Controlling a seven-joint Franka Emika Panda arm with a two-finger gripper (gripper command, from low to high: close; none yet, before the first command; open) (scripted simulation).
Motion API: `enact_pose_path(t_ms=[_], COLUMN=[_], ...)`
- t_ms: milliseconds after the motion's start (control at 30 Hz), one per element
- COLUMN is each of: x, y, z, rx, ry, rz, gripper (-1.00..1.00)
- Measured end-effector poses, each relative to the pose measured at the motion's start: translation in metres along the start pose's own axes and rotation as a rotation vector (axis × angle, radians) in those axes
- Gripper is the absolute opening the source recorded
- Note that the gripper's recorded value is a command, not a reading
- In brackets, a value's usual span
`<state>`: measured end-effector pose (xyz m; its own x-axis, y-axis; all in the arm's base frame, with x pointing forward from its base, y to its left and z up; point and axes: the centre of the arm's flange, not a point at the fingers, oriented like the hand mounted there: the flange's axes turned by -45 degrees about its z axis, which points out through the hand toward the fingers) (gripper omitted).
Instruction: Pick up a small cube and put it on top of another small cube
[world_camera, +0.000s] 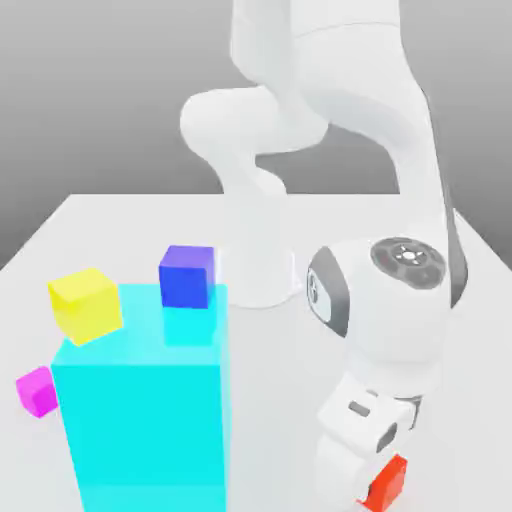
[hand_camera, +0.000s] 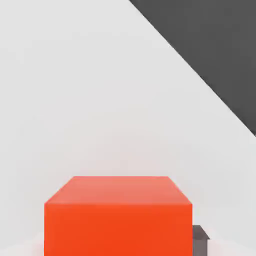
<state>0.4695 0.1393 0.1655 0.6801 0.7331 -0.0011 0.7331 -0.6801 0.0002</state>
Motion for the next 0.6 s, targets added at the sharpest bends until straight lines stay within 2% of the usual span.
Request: enact_pose_path(t_ms=[67, 200, 367, 600], x=[-0.002, -0.022, -0.069, -0.138], y=[0.001, 0.029, 0.069, 0.087], z=[-0.025, -0.078, -0.145, -0.233], rx=[0.002, 0.024, 0.045, 0.045], ry=[0.001, 0.011, 0.021, 0.018], rz=[0.013, 0.232, 0.562, 0.981], gripper=[-1.00, -1.00, -1.00, -1.00])
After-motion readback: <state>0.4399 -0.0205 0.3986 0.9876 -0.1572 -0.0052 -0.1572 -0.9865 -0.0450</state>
